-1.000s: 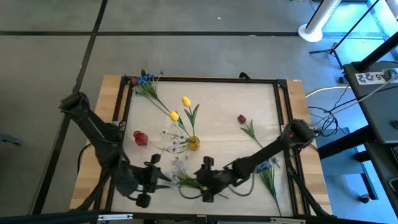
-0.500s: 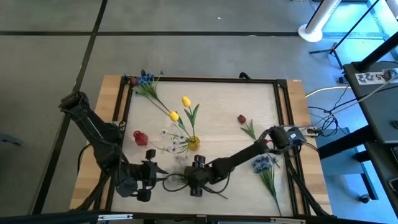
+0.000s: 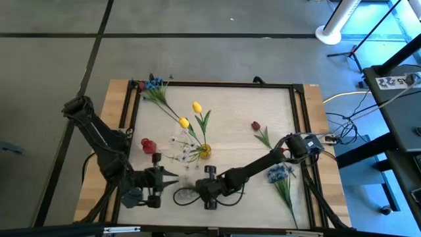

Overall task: Sort flowers into vase by color
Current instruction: Put the white flowers into the yellow flower vase, then put the top blue flowers into the red flower vase

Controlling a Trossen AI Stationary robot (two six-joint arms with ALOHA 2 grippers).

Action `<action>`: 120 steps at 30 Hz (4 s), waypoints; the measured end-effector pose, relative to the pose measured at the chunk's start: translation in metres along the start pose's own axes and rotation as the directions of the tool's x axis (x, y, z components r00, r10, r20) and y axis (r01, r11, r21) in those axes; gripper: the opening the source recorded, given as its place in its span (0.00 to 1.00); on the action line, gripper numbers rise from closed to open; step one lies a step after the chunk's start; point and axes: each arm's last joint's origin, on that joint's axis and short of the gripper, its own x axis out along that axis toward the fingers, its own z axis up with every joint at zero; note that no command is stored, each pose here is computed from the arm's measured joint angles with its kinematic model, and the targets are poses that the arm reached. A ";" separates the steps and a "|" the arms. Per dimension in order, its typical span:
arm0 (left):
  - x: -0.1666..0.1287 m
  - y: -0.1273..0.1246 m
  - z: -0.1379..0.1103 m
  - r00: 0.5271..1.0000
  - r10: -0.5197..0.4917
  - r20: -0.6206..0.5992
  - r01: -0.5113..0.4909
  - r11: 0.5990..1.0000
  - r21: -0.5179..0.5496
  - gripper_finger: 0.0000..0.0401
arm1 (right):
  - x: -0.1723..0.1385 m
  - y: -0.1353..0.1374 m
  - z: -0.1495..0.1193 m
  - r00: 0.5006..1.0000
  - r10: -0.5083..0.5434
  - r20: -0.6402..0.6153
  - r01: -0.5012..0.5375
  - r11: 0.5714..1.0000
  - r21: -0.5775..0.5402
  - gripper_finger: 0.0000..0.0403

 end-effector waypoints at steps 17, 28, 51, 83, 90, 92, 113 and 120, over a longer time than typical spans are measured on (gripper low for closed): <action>-0.055 0.004 0.004 0.973 0.078 0.217 -0.067 0.996 -0.058 0.20 | -0.145 0.058 0.020 0.694 0.250 0.675 0.015 0.933 -0.361 0.02; -0.029 0.014 0.010 0.985 0.101 0.140 -0.088 0.992 -0.093 0.20 | -0.208 0.016 -0.025 0.224 0.302 0.927 0.102 0.938 -0.330 0.01; 0.017 0.056 -0.037 0.966 0.256 -0.040 -0.259 0.960 -0.109 0.20 | -0.191 -0.138 -0.029 -0.025 0.046 0.999 0.262 0.964 -0.038 0.01; 0.007 0.152 -0.030 0.851 0.464 -0.243 -0.514 0.830 -0.216 0.24 | -0.087 -0.168 -0.033 0.250 -0.108 0.962 0.252 0.967 0.043 0.10; -0.016 0.179 -0.033 0.815 0.509 -0.278 -0.579 0.743 -0.336 0.37 | -0.082 -0.167 -0.038 0.346 -0.149 0.926 0.277 0.960 0.050 0.29; -0.019 0.186 -0.033 0.803 0.524 -0.284 -0.596 0.714 -0.367 0.41 | -0.084 -0.161 -0.037 0.367 -0.150 0.918 0.298 0.954 0.037 0.35; -0.020 0.278 -0.053 0.414 0.695 -0.588 -0.872 0.118 -0.474 0.45 | -0.163 -0.118 -0.019 0.290 -0.359 0.887 0.541 0.826 0.158 0.84; 0.002 0.316 -0.082 0.373 0.650 -0.662 -0.857 -0.032 -0.514 0.46 | -0.202 -0.096 -0.023 0.345 -0.392 0.853 0.540 0.826 0.162 0.82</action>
